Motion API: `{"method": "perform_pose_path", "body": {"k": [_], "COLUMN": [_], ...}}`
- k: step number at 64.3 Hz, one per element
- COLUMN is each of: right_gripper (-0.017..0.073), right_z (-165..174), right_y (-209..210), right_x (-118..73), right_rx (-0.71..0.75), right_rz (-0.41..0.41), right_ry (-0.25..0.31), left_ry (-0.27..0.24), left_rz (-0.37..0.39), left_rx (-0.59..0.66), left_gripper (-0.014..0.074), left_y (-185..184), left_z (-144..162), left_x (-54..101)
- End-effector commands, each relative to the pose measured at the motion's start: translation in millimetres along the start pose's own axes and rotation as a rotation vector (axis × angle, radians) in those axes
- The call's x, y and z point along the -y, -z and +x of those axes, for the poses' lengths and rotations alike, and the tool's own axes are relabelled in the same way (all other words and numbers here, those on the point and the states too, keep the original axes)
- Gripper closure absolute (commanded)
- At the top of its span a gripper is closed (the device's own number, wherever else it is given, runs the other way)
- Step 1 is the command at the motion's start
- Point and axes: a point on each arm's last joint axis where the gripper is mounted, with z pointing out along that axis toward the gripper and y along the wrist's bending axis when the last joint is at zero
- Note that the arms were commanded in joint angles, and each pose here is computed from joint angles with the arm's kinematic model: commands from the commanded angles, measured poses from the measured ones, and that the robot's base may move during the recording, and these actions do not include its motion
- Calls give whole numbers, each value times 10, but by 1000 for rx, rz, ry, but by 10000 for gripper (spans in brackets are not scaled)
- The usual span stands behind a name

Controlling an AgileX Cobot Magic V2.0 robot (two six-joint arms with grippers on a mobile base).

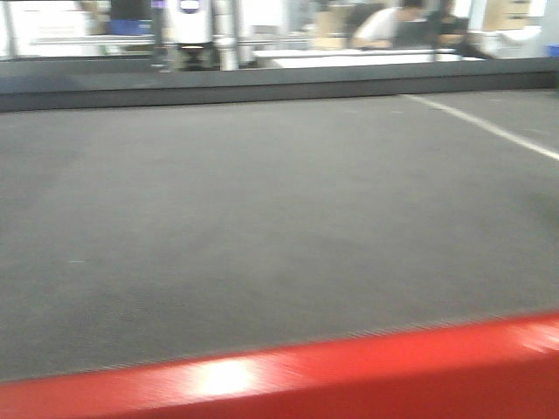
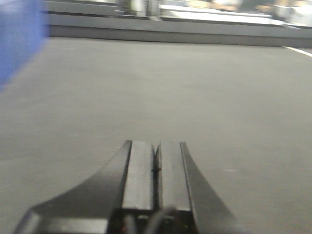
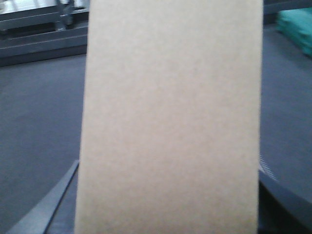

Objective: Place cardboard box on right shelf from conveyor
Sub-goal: 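Drive the base to the steel shelf rack holding the box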

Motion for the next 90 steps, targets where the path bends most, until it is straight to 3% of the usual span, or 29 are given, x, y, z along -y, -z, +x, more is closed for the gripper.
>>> {"method": "perform_pose_path", "body": {"k": [1,90], "right_gripper": [398,398], "right_z": [-159,-158], "right_y": [29,29], "right_x": [-37,-37], "right_rx": [112,111], "right_rz": [-26,-25], "right_ry": [20,20], "left_ry": [10,10], "left_rz": [1,1], "left_rx": [98,98], "left_gripper": [713,713], "left_y": [15,15], "left_z": [-92,-92], "left_x": [0,0]}}
